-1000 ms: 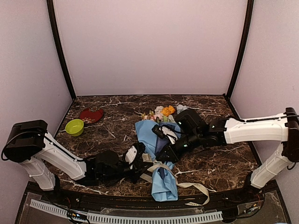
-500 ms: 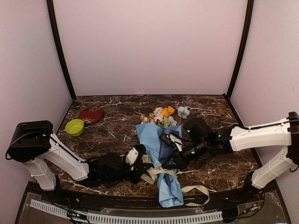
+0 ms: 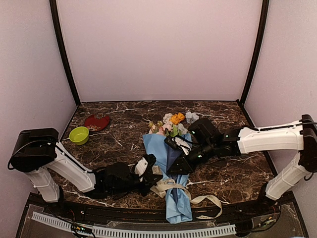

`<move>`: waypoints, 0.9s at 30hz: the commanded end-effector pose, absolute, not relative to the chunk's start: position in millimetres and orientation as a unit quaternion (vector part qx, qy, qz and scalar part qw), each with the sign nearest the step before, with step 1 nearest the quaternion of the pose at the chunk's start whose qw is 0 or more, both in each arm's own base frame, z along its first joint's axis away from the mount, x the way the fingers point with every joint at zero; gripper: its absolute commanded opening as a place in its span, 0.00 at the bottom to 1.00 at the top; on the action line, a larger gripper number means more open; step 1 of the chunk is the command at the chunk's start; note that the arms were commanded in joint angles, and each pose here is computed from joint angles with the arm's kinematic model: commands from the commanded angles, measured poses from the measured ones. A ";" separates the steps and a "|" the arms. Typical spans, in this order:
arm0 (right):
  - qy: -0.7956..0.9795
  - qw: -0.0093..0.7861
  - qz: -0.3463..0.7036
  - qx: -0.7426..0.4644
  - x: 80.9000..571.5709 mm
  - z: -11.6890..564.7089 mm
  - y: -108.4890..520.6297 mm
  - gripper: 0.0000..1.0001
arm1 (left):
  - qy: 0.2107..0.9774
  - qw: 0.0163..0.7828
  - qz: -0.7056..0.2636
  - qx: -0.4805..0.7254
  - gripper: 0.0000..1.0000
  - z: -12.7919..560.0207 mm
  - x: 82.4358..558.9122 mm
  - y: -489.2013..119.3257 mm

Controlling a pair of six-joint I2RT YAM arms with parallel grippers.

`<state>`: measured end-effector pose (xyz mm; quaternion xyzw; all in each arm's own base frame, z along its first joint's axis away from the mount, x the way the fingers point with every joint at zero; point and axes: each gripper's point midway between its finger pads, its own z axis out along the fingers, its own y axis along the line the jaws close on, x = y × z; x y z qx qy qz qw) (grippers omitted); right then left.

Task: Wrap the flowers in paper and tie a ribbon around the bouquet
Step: Cross the half-tied ribbon over the folded bouquet.

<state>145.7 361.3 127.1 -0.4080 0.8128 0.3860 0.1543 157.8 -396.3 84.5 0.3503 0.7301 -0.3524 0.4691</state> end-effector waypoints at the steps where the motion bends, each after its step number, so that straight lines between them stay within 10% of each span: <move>1: 0.805 0.149 0.376 -0.434 148.6 121.3 374.1 0.31 | 0.723 0.478 -0.367 0.338 0.00 95.4 157.3 -392.0; 13: 0.807 0.112 0.364 -0.450 132.1 96.6 373.1 0.25 | 0.742 0.478 -0.366 0.294 0.14 91.9 162.1 -374.6; 21: 0.810 0.116 0.353 -0.453 134.0 99.5 370.3 0.04 | 0.751 0.512 -0.346 0.233 0.57 103.7 170.8 -330.6; 27: 0.806 0.120 0.358 -0.456 134.1 105.4 372.9 0.18 | 0.754 0.520 -0.288 0.280 0.73 115.3 170.4 -317.6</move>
